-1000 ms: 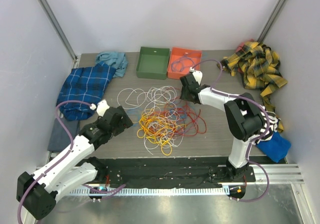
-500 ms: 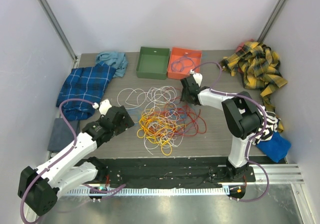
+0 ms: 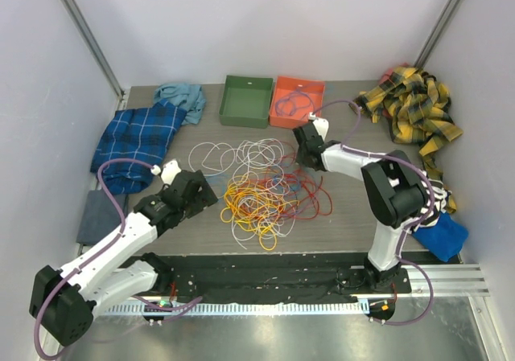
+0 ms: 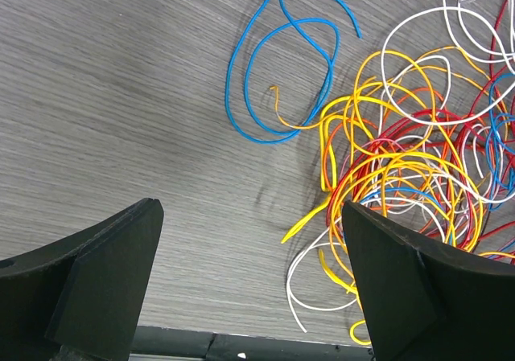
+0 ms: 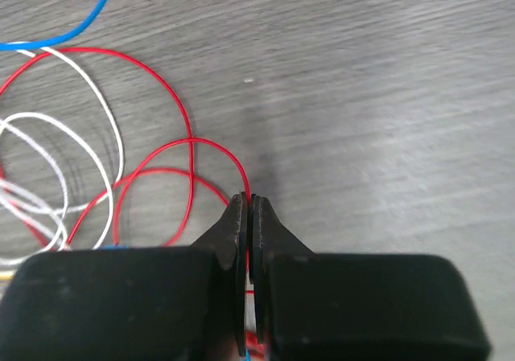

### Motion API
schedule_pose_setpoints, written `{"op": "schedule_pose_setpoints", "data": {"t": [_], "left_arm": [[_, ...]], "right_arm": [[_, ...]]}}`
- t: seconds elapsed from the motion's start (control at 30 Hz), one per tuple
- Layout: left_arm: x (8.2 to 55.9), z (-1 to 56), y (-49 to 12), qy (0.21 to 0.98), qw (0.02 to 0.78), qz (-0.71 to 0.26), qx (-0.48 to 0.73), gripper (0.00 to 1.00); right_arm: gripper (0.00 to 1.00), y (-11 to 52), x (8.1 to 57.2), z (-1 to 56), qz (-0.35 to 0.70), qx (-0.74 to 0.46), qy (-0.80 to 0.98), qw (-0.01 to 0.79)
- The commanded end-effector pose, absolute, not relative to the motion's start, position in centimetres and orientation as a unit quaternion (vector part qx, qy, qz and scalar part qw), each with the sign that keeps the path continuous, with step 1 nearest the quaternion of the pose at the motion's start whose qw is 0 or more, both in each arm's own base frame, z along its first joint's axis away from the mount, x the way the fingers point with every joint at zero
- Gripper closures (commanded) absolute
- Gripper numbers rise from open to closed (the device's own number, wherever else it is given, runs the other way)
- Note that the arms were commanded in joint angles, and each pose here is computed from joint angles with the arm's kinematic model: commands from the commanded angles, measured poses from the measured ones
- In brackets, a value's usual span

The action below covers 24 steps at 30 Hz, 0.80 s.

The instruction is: Untangle the cables

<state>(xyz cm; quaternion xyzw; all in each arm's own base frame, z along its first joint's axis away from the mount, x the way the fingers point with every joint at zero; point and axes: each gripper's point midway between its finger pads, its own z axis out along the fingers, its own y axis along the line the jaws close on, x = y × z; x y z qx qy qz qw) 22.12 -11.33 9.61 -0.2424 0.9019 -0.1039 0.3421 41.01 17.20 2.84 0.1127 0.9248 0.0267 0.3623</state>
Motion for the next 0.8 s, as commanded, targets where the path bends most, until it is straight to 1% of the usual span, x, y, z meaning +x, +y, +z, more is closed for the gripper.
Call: {"op": "schedule_pose_setpoints", "data": {"t": [0.0, 0.07, 0.1, 0.17, 0.2, 0.27, 0.3, 0.37, 0.4, 0.5, 0.57, 0.7, 0.77], "left_arm": [[22.7, 11.2, -11.7, 0.891, 0.36, -0.127, -0.245, 0.01], [22.7, 11.7, -11.7, 0.886, 0.369, -0.137, -0.246, 0.01], [22.7, 11.9, -11.8, 0.883, 0.372, -0.142, -0.247, 0.01], [22.8, 12.6, -11.9, 0.877, 0.381, -0.154, -0.248, 0.01], [22.8, 12.7, -12.0, 0.876, 0.382, -0.159, -0.247, 0.01], [23.0, 13.4, -12.4, 0.872, 0.388, -0.171, -0.247, 0.01], [23.0, 13.6, -12.5, 0.87, 0.388, -0.176, -0.246, 0.02], [23.1, 14.0, -12.6, 0.869, 0.39, -0.18, -0.246, 0.02], [23.2, 14.3, -12.6, 0.867, 0.393, -0.183, -0.246, 0.02], [23.5, 15.0, -12.6, 0.862, 0.402, -0.187, -0.246, 0.02], [23.9, 15.7, -13.0, 0.856, 0.412, -0.198, -0.243, 0.02], [24.6, 16.4, -13.9, 0.849, 0.419, -0.217, -0.236, 0.02], [25.3, 17.5, -15.0, 0.839, 0.43, -0.248, -0.223, 0.01]], "right_arm": [[0.99, 18.0, 42.4, 17.1, 0.082, 0.125, 0.865, 0.479], [0.99, 18.5, 41.9, 23.0, 0.098, 0.112, 0.842, 0.519], [0.99, 18.7, 41.7, 29.8, 0.131, 0.116, 0.805, 0.566], [0.99, 18.6, 40.3, 34.9, 0.144, 0.106, 0.787, 0.59], [0.99, 18.9, 39.5, 39.5, 0.163, 0.102, 0.763, 0.618], [0.99, 18.4, 38.0, 42.8, 0.174, 0.098, 0.753, 0.627], [0.99, 18.3, 37.1, 45.8, 0.192, 0.097, 0.735, 0.642], [0.99, 17.8, 35.8, 48.0, 0.205, 0.092, 0.726, 0.65], [0.99, 17.5, 34.9, 50.6, 0.22, 0.094, 0.708, 0.664], [0.99, 16.8, 32.9, 54.6, 0.244, 0.082, 0.682, 0.684], [0.99, 16.7, 32.3, 56.1, 0.253, 0.077, 0.674, 0.689], [0.99, 16.8, 31.4, 56.6, 0.269, 0.071, 0.673, 0.686], [0.99, 16.7, 30.8, 57.6, 0.281, 0.071, 0.663, 0.691]]}}
